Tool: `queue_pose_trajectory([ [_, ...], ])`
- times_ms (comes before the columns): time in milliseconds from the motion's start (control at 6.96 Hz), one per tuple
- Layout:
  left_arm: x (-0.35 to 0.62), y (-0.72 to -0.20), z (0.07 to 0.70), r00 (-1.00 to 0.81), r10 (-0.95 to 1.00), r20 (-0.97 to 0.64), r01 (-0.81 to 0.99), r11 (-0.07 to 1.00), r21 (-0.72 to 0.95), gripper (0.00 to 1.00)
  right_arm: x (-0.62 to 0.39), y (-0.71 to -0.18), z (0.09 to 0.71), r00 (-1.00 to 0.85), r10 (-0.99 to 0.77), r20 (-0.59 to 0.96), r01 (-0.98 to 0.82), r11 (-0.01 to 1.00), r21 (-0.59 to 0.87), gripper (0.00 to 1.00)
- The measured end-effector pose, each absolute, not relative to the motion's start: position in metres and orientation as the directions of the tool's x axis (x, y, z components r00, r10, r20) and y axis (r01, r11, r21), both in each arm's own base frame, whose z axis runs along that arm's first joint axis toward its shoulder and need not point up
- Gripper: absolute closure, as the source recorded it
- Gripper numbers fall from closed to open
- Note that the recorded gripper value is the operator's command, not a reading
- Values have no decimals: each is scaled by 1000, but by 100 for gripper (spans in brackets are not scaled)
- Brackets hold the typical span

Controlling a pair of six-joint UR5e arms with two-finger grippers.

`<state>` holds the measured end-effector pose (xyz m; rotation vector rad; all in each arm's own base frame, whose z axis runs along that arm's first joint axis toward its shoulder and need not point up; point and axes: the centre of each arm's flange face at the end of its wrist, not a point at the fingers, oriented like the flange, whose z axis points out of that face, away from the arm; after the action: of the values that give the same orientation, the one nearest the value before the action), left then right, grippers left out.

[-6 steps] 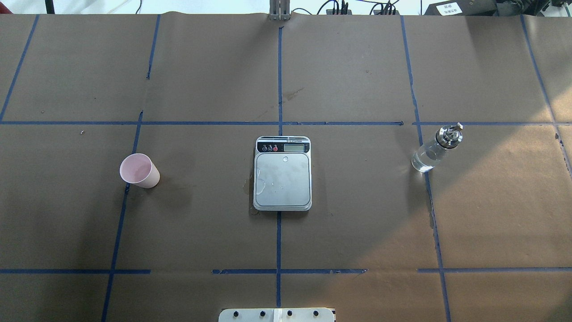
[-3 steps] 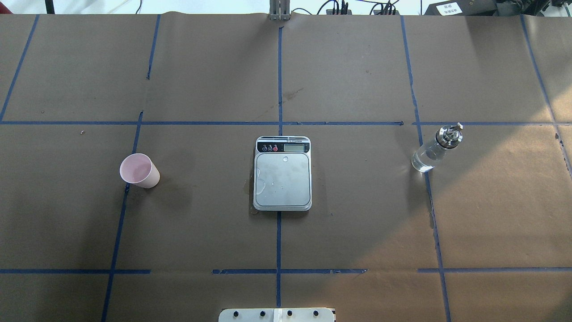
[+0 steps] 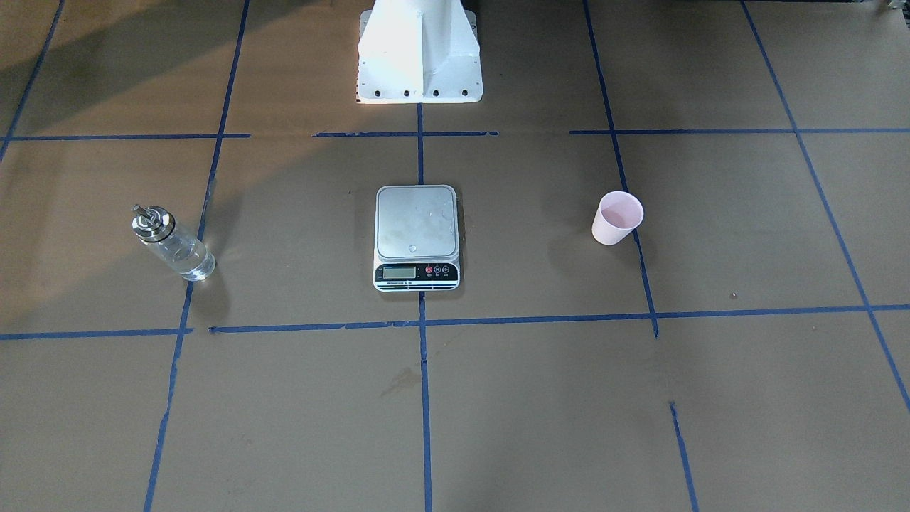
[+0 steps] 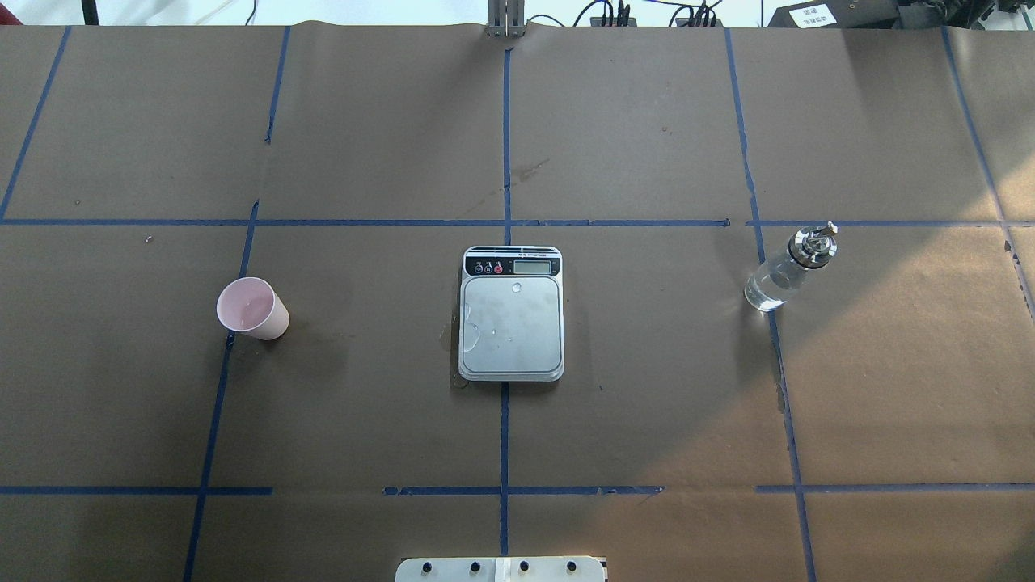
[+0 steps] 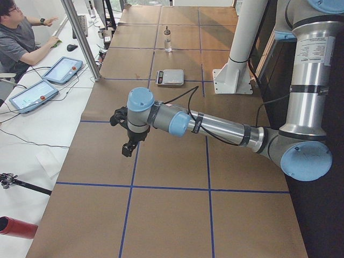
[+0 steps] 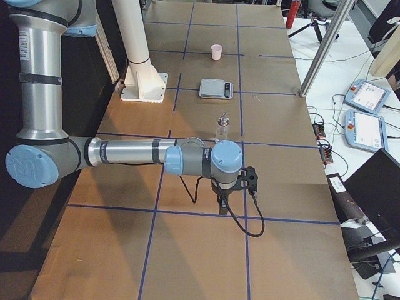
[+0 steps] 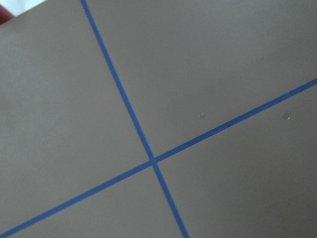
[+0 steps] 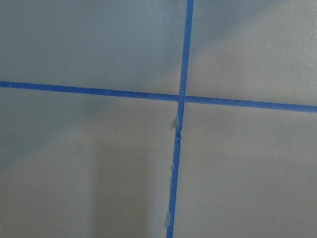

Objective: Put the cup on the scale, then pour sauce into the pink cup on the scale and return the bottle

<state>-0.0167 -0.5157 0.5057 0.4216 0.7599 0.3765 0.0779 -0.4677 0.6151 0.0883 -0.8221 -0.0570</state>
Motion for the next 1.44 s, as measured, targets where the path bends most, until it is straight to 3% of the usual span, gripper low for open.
queue_pose_trajectory([
  [431,101,-495,461,588,357,-726,-22,904,427,0,72,-475,603,680,-112,725,29,992,126,0],
  [718,155,-484,453,552,168,-817,99,959,264,0,65,-488,589,689,-144,711,48,987,154,0],
  [1293,299,-445,430,552,-31,-833,178,981,82,1,61,-491,587,685,-149,714,53,987,154,0],
  [1437,322,-437,424,554,-38,-832,161,985,62,7,60,-492,586,684,-150,714,54,986,155,0],
])
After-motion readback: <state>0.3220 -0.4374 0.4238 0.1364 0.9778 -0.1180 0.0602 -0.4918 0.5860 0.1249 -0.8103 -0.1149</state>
